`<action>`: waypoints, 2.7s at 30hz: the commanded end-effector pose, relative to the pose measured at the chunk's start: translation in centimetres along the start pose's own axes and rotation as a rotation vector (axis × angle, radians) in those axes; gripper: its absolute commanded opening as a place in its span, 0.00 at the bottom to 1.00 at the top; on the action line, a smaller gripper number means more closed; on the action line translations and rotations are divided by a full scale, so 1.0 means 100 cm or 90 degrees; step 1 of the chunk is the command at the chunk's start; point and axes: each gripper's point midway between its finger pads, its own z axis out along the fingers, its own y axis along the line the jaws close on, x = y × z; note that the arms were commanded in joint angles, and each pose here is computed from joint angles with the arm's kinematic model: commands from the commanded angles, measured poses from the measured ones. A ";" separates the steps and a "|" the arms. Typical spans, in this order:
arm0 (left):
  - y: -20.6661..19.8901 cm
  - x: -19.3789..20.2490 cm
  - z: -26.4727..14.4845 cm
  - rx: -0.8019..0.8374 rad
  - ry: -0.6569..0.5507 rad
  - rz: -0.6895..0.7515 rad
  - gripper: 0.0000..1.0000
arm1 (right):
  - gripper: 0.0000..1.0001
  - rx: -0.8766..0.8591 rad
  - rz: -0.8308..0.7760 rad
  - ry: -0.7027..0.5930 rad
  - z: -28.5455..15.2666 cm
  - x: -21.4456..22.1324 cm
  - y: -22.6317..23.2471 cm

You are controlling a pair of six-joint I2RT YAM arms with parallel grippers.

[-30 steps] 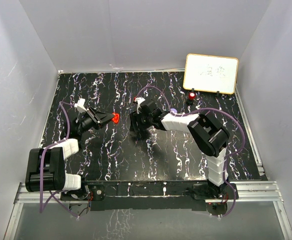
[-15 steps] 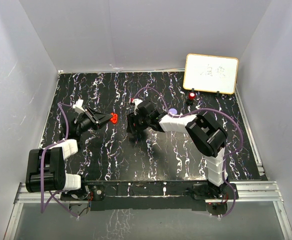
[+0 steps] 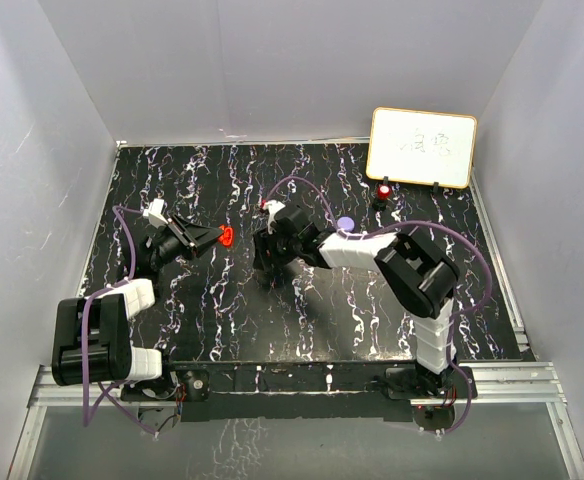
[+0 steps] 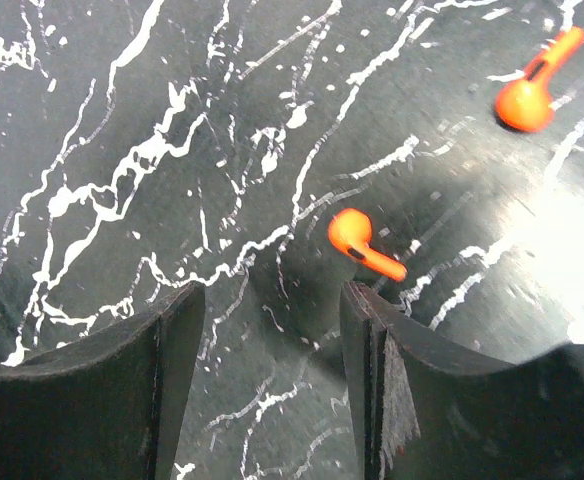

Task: Insert the wireless bluetooth earbuds into the charging case
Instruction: Pick up the earbud from the center of the board.

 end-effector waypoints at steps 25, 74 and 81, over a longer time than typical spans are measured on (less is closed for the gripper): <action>-0.012 0.004 -0.007 0.034 0.009 0.022 0.00 | 0.54 0.036 -0.241 -0.047 -0.010 -0.041 -0.014; -0.008 0.002 -0.008 0.035 0.008 0.012 0.00 | 0.30 0.067 -0.304 0.000 0.016 -0.030 -0.037; -0.008 0.002 -0.008 0.035 0.007 0.013 0.00 | 0.23 0.068 -0.304 0.001 0.017 -0.032 -0.037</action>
